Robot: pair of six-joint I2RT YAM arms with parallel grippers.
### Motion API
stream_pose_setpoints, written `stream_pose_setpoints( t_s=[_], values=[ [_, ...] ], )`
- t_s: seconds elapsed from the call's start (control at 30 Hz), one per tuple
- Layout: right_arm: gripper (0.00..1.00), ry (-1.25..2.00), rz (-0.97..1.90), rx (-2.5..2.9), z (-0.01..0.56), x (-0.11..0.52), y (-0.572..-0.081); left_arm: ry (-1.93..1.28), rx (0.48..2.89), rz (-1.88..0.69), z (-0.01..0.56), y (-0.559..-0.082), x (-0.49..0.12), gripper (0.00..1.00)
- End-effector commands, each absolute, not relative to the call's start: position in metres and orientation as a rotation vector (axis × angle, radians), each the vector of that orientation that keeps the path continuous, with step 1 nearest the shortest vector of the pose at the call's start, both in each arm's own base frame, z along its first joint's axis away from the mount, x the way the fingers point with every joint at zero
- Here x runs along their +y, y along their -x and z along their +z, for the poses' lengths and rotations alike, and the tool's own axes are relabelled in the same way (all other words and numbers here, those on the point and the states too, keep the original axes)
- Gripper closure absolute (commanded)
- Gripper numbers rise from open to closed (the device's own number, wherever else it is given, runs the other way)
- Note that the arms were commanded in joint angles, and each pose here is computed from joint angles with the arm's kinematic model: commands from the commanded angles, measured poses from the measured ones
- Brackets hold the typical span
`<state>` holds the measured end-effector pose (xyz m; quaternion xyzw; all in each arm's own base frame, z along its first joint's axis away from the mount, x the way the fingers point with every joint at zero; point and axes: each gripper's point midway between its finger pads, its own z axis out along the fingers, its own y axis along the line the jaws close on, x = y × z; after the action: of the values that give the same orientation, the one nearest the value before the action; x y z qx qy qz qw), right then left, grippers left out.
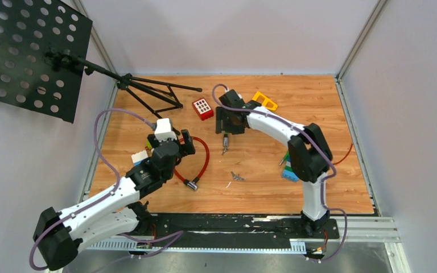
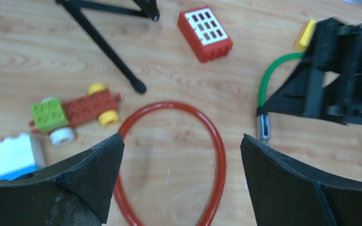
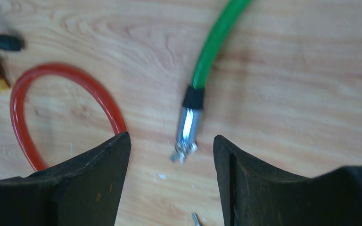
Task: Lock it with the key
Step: Pick up the lock from the center of the board.
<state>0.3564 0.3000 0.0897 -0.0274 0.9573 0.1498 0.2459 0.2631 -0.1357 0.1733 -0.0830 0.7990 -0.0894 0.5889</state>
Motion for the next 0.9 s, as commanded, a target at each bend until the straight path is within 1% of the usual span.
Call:
stream_pose_setpoints(
  t_s=[0.0,0.2,0.4,0.43,0.67,0.73,0.77,0.83,0.87],
  values=[
    [0.36,0.114,0.32,2.646,0.087,0.313,-0.385,0.119,1.773,-0.24,0.206,-0.302,-0.153,0.02],
    [0.39,0.026,0.168,2.681,0.064,0.302,-0.42,0.144,1.838,-0.277,0.182,-0.338,-0.161,0.15],
    [0.41,-0.074,0.175,2.689,0.051,0.293,-0.439,0.18,1.789,-0.313,0.173,-0.35,-0.164,0.18],
    [0.41,-0.088,0.166,2.694,0.047,0.29,-0.443,0.181,1.788,-0.319,0.169,-0.351,-0.166,0.2],
    [0.46,-0.104,0.127,2.72,0.033,0.292,-0.455,0.087,1.855,-0.435,0.145,-0.354,-0.197,0.26],
    [0.51,-0.12,0.129,2.706,0.033,0.291,-0.457,0.073,1.874,-0.454,0.139,-0.354,-0.203,0.25],
    [0.55,-0.121,0.135,2.698,0.034,0.292,-0.458,0.08,1.878,-0.451,0.135,-0.355,-0.203,0.25],
    [0.67,-0.12,0.15,2.688,0.035,0.293,-0.458,0.087,1.902,-0.428,0.122,-0.356,-0.202,0.24],
    [0.75,-0.111,0.158,2.691,0.035,0.293,-0.457,0.087,1.909,-0.42,0.119,-0.357,-0.202,0.23]
  ],
)
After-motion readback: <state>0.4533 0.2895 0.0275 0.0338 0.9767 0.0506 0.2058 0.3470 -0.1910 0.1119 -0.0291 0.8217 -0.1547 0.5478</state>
